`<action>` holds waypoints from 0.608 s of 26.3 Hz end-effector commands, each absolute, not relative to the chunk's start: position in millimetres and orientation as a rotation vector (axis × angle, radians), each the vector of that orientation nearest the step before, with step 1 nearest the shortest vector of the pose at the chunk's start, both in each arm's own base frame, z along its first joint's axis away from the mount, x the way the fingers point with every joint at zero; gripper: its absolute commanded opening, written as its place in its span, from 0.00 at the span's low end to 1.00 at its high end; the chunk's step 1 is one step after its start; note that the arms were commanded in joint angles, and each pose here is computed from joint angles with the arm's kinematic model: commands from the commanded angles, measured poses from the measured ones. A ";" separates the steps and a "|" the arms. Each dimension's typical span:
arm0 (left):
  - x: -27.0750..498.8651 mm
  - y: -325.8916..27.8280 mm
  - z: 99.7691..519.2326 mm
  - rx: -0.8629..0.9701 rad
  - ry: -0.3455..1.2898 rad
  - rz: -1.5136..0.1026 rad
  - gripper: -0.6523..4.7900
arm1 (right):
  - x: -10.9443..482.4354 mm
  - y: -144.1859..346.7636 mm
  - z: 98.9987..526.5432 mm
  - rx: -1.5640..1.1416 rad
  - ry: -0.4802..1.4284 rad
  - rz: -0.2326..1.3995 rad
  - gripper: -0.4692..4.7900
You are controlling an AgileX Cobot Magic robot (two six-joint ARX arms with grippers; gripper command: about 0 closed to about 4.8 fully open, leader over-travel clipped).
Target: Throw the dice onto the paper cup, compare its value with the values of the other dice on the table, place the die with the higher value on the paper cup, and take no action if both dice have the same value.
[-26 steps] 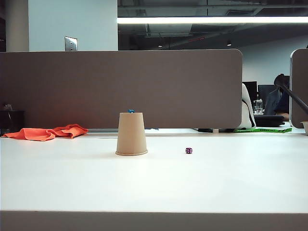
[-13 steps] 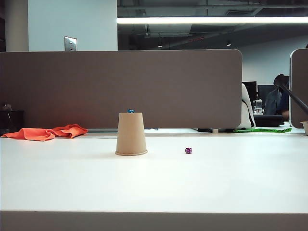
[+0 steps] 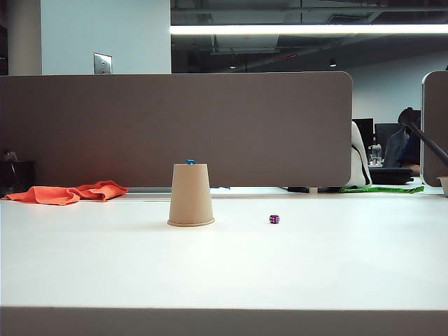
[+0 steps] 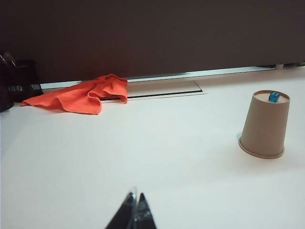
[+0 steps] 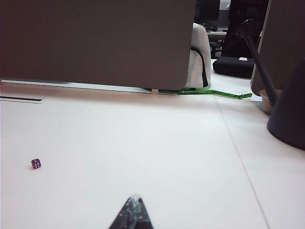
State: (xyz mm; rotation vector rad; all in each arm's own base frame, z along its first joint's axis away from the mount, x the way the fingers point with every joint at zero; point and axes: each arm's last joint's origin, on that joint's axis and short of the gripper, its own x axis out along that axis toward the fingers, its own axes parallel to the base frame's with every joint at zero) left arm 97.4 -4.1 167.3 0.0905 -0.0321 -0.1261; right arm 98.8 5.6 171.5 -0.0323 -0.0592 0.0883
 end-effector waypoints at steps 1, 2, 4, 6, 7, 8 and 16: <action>97.3 -3.0 169.8 0.041 -0.047 -0.093 0.11 | 98.8 5.4 172.2 -0.029 -0.070 0.079 0.09; 97.3 -3.1 169.9 0.043 -0.049 -0.093 0.11 | 98.9 4.8 172.2 -0.026 -0.070 0.058 0.09; 97.3 -3.1 170.2 0.043 -0.051 -0.094 0.11 | 98.9 4.3 172.2 -0.025 -0.070 0.041 0.09; 97.3 -3.1 170.1 0.042 -0.050 -0.095 0.11 | 98.9 4.4 172.3 -0.025 -0.070 0.042 0.09; 97.3 -3.1 170.0 0.041 -0.050 -0.095 0.11 | 98.9 4.4 172.2 -0.025 -0.070 0.042 0.09; 97.3 -3.1 170.0 0.042 -0.049 -0.095 0.11 | 98.9 4.4 172.2 -0.025 -0.069 0.043 0.09; 97.4 -3.2 167.8 0.042 -0.027 -0.096 0.11 | 98.9 4.4 172.1 -0.025 -0.069 0.043 0.09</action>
